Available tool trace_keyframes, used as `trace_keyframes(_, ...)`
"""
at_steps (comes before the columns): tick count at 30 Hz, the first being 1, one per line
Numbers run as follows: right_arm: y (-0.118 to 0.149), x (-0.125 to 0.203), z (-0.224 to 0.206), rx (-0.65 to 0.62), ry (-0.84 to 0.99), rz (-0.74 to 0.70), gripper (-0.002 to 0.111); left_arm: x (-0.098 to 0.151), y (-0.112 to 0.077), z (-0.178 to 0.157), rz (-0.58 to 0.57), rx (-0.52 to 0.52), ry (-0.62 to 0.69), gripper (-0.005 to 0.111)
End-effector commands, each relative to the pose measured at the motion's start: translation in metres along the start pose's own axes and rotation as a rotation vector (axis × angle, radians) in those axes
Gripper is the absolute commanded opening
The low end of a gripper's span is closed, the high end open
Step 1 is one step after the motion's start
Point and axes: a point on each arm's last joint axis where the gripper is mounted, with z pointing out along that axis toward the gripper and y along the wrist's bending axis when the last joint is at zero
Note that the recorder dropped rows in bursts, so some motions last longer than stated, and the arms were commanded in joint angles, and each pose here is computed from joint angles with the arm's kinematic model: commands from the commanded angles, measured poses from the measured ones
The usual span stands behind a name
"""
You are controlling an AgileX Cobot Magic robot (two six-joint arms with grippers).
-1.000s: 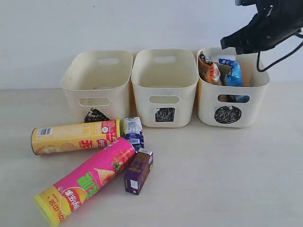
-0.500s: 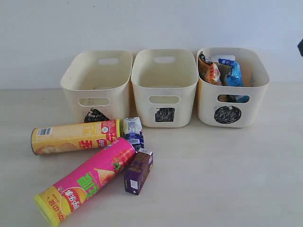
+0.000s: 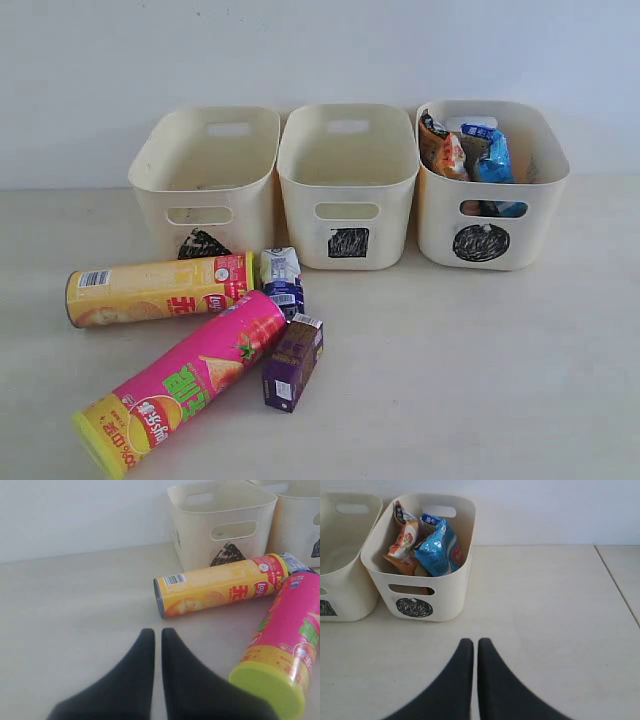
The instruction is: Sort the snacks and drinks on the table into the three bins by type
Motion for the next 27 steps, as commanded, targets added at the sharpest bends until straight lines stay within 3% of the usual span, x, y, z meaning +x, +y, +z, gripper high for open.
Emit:
trace_keyframes(1, 0.000, 0.009, -0.015, 0.002, -0.022, 0.048, 0.000, -0.002, 0.000, -0.001, -0.017, 0.000, -0.013, 0.004)
trace_keyframes(6, 0.000, 0.009, -0.023, 0.002, -0.050, 0.042, 0.000, -0.002, 0.000, -0.001, -0.017, 0.000, -0.013, 0.004)
trace_keyframes(14, 0.002, 0.014, -0.023, -0.011, -0.055, -0.095, 0.000, -0.002, 0.000, -0.001, -0.017, 0.000, -0.013, 0.004)
trace_keyframes(27, 0.002, 0.091, -0.053, 0.005, -0.292, -0.127, 0.000, -0.002, 0.000, -0.001, -0.017, 0.000, -0.013, 0.004)
